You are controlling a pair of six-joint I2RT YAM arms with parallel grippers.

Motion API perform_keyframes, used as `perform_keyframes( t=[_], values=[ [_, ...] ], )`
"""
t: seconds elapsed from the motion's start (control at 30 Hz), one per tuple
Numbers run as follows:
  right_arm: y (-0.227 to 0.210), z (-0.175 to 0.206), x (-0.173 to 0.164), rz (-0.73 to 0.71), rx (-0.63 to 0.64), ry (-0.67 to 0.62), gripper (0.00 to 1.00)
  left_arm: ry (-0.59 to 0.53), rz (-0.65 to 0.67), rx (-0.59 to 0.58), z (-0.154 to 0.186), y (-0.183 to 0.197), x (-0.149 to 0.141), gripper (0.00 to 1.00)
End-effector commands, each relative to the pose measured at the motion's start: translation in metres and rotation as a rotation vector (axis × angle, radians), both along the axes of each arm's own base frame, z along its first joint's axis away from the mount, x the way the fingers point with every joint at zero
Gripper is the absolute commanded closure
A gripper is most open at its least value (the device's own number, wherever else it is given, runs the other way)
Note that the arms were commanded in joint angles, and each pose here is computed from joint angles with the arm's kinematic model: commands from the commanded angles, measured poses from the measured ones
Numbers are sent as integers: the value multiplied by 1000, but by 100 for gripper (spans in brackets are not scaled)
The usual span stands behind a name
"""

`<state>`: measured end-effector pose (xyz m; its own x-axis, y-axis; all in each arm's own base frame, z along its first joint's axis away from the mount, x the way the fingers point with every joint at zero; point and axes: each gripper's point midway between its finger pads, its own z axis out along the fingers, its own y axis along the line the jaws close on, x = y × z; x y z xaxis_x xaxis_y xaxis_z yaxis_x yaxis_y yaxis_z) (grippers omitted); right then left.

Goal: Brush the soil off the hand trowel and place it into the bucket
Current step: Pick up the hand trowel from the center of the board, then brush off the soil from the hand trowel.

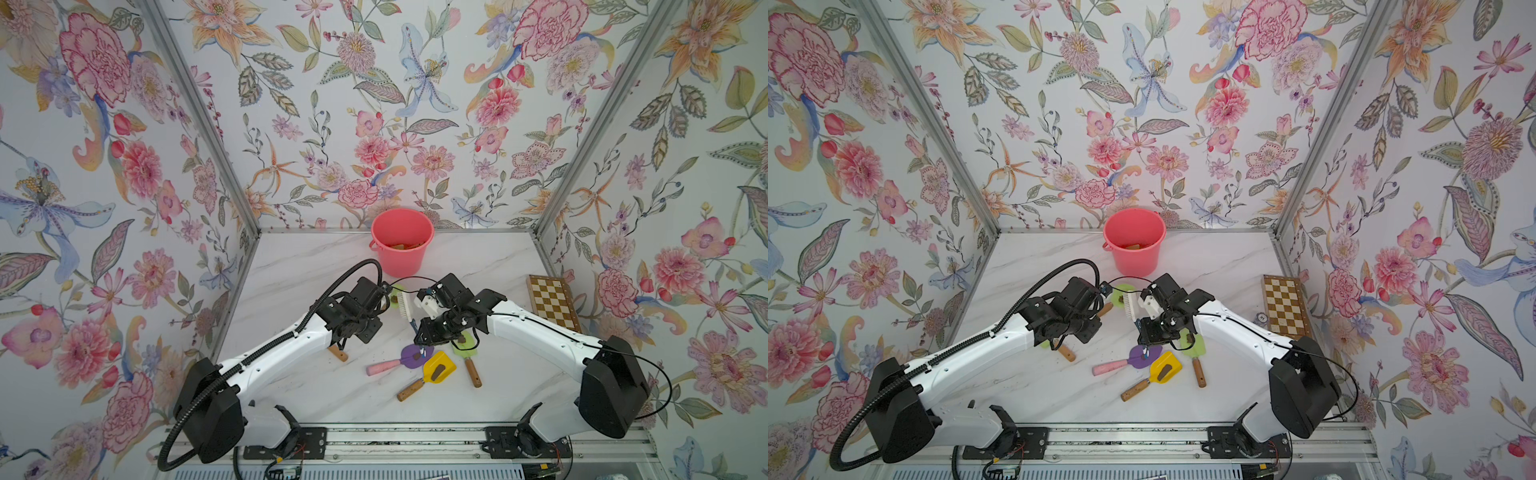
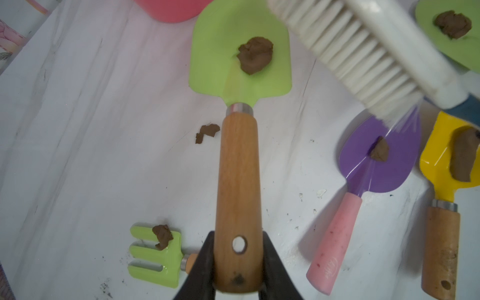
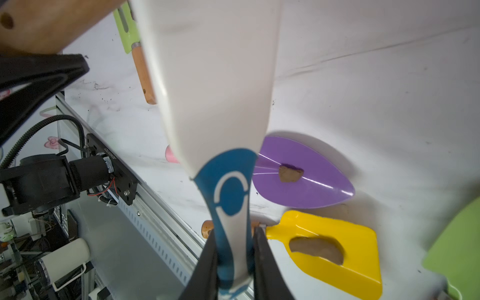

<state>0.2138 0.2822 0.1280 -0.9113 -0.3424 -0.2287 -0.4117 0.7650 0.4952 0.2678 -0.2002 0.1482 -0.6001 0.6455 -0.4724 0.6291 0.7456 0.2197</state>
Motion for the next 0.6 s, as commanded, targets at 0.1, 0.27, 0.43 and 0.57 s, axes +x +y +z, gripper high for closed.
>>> perform_keyframes(
  t=[0.1, 0.27, 0.43, 0.57],
  values=[
    [13, 1, 1, 95, -4, 25, 99, -34, 1, 103, 4, 24, -13, 100],
    [32, -6, 6, 134, -5, 47, 100, -67, -3, 106, 13, 25, -17, 100],
    [42, -4, 9, 160, 16, 58, 100, -73, -19, 129, 12, 29, -24, 100],
    [47, -1, 8, 178, 12, 57, 100, -90, -24, 143, 12, 30, -23, 100]
  ],
)
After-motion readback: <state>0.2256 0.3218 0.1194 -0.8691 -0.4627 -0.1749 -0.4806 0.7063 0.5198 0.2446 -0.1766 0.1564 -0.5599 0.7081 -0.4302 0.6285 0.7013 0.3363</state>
